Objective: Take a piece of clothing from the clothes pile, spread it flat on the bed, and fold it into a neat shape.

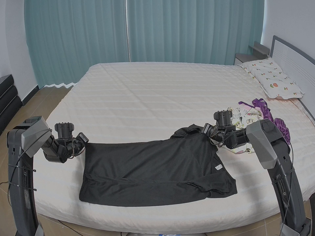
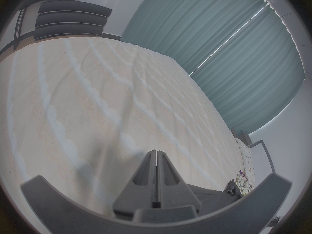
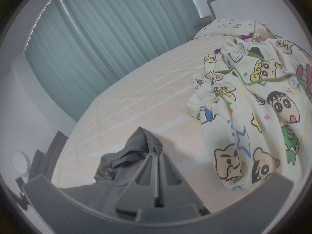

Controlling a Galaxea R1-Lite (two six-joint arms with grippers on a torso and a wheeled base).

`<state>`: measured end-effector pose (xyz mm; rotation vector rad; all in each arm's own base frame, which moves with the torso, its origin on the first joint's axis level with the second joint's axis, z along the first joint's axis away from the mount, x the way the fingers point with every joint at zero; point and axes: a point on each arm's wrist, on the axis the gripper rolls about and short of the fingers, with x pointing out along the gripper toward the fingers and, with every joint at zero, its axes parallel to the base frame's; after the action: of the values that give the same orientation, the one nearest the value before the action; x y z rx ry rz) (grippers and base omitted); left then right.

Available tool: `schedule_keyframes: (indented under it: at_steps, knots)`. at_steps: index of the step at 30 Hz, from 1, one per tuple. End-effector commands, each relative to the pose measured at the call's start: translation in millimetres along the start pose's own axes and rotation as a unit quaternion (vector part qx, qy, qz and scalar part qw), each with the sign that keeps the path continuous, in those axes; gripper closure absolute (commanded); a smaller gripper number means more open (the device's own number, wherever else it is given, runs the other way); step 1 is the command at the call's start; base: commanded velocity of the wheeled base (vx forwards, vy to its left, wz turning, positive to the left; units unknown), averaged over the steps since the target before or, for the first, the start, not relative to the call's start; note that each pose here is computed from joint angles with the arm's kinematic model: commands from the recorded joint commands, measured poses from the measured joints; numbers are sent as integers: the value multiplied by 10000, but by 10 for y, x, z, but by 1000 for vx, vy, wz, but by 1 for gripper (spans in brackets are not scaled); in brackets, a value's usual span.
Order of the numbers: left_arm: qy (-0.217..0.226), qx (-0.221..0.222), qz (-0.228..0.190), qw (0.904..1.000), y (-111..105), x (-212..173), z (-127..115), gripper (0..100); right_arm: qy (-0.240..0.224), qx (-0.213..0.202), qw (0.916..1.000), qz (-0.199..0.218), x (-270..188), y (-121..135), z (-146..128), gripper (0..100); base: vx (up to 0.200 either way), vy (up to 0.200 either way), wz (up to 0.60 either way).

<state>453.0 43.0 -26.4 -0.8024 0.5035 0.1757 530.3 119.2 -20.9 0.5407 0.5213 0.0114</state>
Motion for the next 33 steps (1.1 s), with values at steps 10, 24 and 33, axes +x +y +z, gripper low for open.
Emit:
schedule_keyframes:
  at_steps: [10, 24, 33]
  knots:
    - [-364, -107, -230, 9990, -88, -78, 145, 100, -220, -274, 9988, -328, -88, -172, 75, 100, 0, 0, 0]
    - [-425, -195, -260, 9986, -88, -177, 206, 100, -653, -14, 9978, -95, -164, -84, 20, 100, 0, 0, 0]
    - [-383, -182, -269, 9987, -73, -229, 157, 100, -912, 110, 9958, -50, -186, -56, 165, 100, 0, 0, 0]
